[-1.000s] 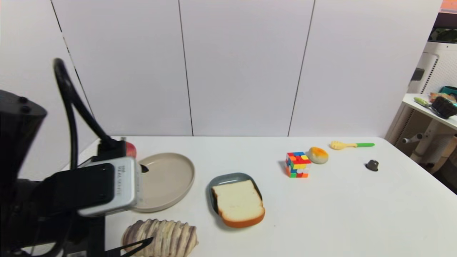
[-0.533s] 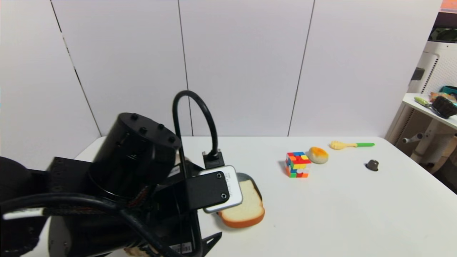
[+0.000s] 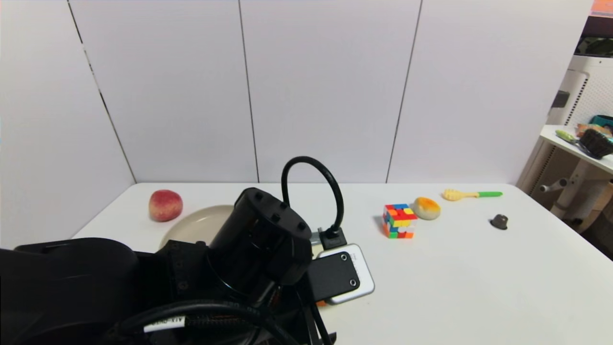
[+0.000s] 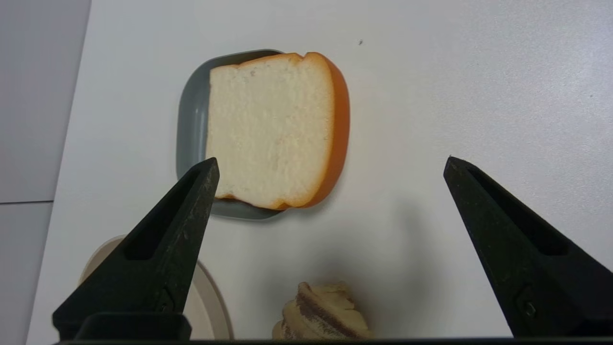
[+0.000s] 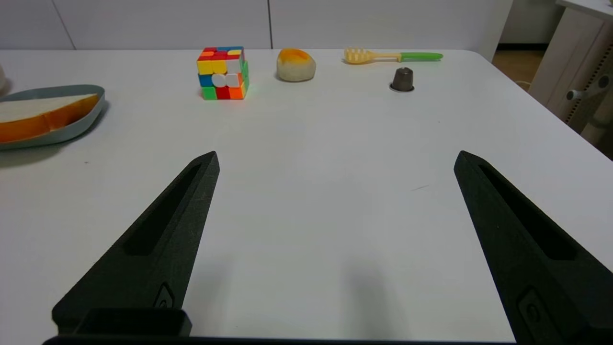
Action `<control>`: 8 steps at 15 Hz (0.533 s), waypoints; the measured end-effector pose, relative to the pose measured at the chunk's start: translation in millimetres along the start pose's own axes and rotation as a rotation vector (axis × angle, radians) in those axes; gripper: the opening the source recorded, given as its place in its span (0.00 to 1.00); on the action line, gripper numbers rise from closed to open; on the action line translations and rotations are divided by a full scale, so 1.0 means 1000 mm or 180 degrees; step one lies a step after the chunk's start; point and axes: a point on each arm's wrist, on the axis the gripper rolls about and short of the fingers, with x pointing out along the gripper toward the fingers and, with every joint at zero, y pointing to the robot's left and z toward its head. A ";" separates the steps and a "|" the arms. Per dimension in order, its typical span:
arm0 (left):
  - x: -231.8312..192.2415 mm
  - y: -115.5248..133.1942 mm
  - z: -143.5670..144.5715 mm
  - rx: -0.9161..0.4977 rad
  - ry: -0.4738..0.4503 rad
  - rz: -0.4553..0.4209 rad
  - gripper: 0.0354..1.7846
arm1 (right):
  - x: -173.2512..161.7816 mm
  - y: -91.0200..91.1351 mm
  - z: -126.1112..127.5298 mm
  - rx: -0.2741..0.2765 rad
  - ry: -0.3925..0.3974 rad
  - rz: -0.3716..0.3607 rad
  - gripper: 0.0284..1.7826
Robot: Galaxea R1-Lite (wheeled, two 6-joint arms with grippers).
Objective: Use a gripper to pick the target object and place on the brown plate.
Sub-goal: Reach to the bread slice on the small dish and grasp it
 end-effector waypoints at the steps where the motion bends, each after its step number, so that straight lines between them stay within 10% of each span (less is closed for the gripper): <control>1: 0.004 -0.004 0.001 0.0009 0.0018 -0.0037 0.94 | 0.000 0.000 0.000 0.0001 -0.0003 0.0001 0.95; 8: 0.020 -0.016 0.000 0.0009 0.0117 -0.0160 0.94 | 0.000 0.000 0.000 0.0000 -0.0001 0.0000 0.95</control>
